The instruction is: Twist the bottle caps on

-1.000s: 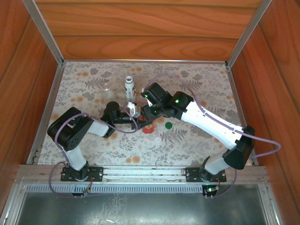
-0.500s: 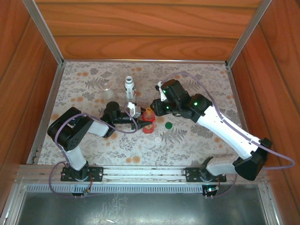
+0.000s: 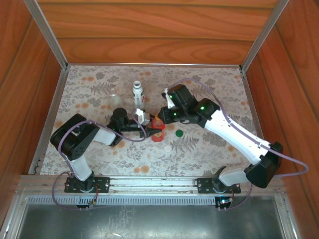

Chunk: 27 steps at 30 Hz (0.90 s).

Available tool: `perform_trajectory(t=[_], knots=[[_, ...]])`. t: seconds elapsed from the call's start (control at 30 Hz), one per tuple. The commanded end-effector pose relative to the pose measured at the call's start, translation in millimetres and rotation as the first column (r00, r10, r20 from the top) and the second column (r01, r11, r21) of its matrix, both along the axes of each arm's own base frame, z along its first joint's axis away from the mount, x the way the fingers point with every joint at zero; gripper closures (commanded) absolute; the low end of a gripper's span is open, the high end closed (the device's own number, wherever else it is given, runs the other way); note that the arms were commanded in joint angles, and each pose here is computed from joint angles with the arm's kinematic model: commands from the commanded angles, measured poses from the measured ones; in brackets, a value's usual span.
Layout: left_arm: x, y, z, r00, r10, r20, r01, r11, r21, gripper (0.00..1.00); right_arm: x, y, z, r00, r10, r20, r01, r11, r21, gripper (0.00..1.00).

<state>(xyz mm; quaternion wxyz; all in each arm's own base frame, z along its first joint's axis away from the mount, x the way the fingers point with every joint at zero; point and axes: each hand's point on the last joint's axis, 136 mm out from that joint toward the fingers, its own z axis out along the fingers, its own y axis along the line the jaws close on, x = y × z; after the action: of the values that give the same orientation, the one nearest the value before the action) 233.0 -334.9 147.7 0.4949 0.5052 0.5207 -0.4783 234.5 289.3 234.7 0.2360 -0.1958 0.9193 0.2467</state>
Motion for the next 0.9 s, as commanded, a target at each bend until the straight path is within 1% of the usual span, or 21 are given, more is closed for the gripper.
perform_trajectory(t=[0.0, 0.23, 0.33, 0.63, 0.73, 0.87], knots=[[-13, 0, -17, 0.998, -0.042, -0.051, 0.044, 0.998, 0.037, 0.41, 2, 0, -7, 1.000, -0.002, -0.021, 0.002, 1.000, -0.012, 0.77], [-13, 1, -17, 0.998, -0.040, -0.050, 0.041, 0.998, 0.037, 0.41, 0, 0, -16, 0.999, 0.011, -0.048, -0.013, 1.000, -0.024, 0.78], [-13, 0, -17, 0.998, -0.039, -0.051, 0.041, 0.998, 0.037, 0.41, -4, -1, -20, 0.998, 0.019, -0.064, -0.021, 0.999, -0.024, 0.82], [-11, 0, -17, 0.998, -0.035, -0.051, 0.037, 0.999, 0.037, 0.41, -28, -6, -21, 0.990, 0.059, -0.130, -0.058, 0.998, 0.013, 0.84], [-11, -1, -17, 0.998, -0.035, -0.054, 0.037, 0.999, 0.036, 0.41, -33, -8, -18, 0.988, 0.064, -0.138, -0.060, 0.998, 0.029, 0.87], [-11, -1, -18, 0.998, -0.036, -0.057, 0.038, 0.999, 0.037, 0.41, -36, -5, -8, 0.988, 0.088, -0.124, -0.080, 0.994, 0.072, 0.87]])
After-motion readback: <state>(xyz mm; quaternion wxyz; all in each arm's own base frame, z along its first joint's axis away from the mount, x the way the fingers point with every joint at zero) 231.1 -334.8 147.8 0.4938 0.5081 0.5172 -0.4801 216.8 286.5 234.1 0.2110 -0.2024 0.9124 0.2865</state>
